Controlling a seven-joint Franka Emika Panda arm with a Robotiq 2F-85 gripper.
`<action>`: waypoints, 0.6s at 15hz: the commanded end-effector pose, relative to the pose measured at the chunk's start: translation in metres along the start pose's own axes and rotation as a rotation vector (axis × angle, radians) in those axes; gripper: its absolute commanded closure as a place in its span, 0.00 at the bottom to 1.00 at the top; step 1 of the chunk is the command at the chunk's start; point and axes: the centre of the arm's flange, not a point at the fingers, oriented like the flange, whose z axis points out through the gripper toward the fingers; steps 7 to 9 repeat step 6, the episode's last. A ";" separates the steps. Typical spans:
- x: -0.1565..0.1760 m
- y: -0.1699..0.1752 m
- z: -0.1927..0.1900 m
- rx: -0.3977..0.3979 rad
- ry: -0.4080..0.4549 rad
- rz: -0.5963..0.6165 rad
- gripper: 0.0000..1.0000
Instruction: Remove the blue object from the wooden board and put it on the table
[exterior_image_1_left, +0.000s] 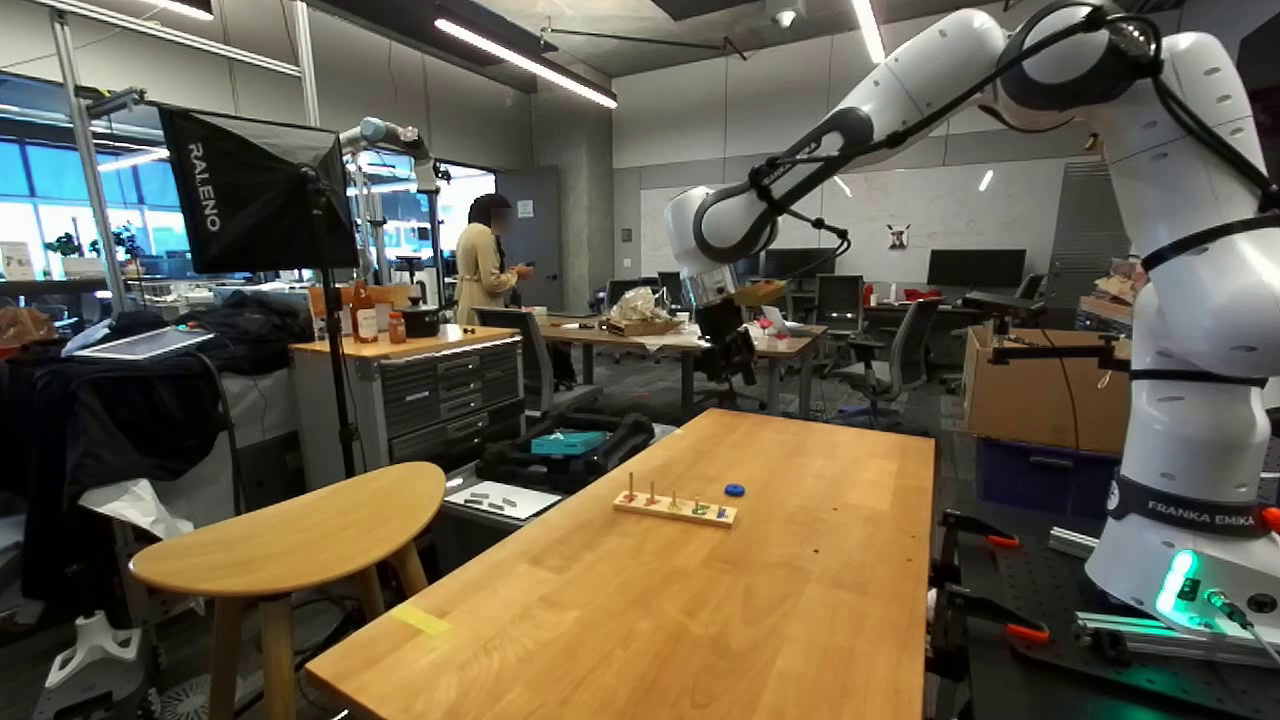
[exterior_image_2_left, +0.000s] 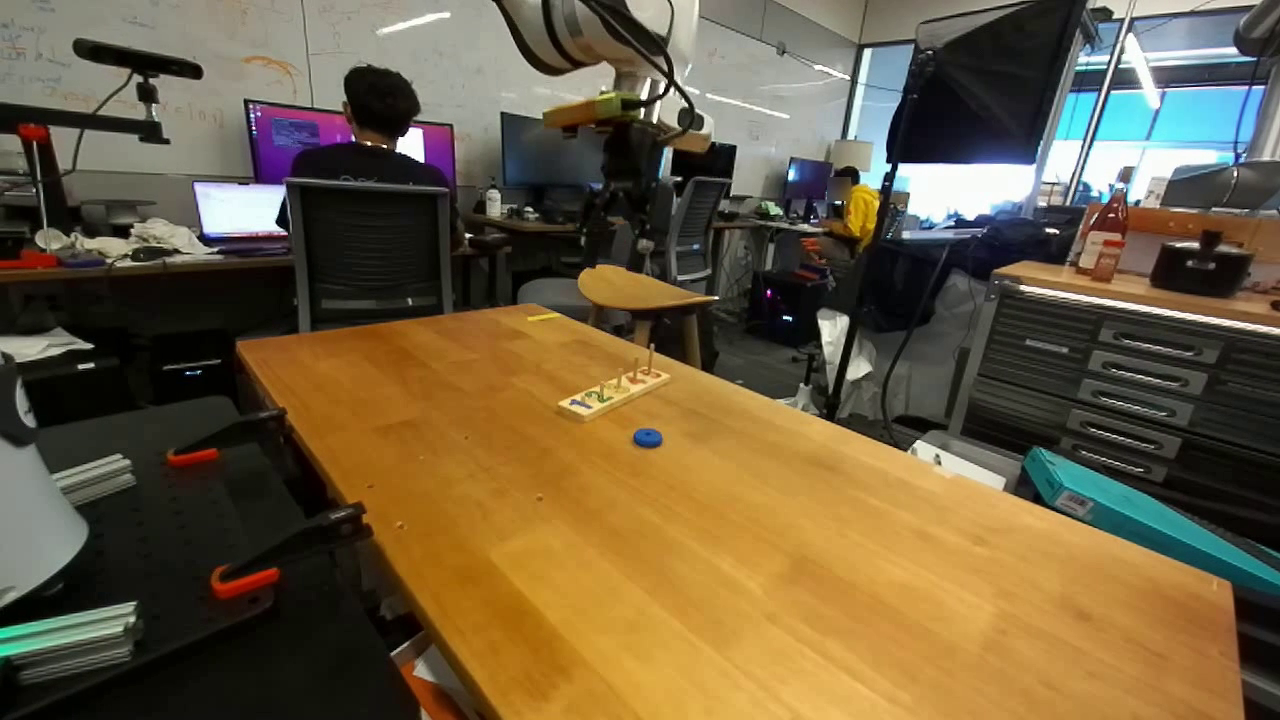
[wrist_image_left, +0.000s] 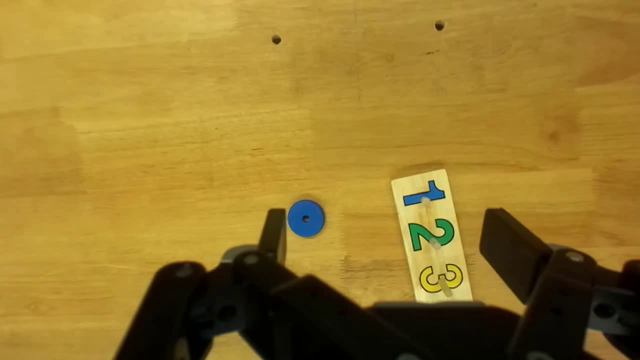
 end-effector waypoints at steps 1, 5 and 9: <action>-0.057 0.015 -0.040 -0.015 0.068 -0.044 0.00; -0.047 0.016 -0.045 -0.007 0.066 -0.016 0.00; -0.050 0.018 -0.046 -0.007 0.067 -0.015 0.00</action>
